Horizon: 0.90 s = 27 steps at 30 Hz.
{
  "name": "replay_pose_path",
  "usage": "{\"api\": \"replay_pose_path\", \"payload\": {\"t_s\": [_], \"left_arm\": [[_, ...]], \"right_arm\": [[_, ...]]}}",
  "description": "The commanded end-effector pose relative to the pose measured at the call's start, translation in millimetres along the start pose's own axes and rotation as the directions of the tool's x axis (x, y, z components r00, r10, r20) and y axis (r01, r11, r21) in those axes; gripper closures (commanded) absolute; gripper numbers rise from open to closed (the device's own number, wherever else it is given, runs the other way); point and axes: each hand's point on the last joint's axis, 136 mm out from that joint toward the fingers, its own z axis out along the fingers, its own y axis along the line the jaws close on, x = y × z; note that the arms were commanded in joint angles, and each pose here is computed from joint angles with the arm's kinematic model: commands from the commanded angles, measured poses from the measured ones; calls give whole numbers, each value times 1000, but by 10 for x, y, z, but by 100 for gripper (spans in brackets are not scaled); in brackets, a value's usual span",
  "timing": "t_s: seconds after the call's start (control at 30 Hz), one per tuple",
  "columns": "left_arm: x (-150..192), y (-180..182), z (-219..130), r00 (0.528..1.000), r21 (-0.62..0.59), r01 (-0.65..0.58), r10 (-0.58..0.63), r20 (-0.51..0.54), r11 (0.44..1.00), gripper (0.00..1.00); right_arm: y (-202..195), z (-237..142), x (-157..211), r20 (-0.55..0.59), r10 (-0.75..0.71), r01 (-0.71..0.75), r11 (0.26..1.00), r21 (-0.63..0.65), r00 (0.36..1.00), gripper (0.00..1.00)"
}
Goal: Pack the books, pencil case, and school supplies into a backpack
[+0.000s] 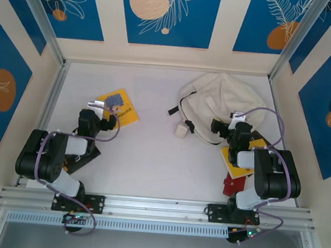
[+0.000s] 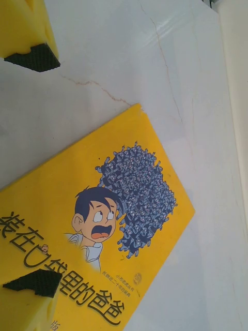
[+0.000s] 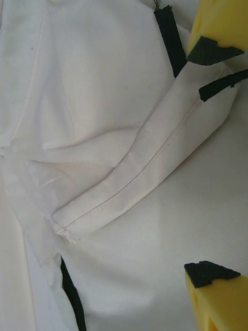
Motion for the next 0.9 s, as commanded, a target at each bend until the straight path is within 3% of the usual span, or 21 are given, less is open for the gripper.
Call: {"api": "replay_pose_path", "payload": {"t_s": [0.0,0.87], "left_arm": [[-83,33,19,1000,2,-1,1,27,1000,0],[-132,57,-42,999,-9,8,-7,48,1000,0]], "right_arm": [[16,29,-152,41,-20,21,1000,-9,999,1],[132,0,-171,45,-63,65,997,-45,997,1]]}}
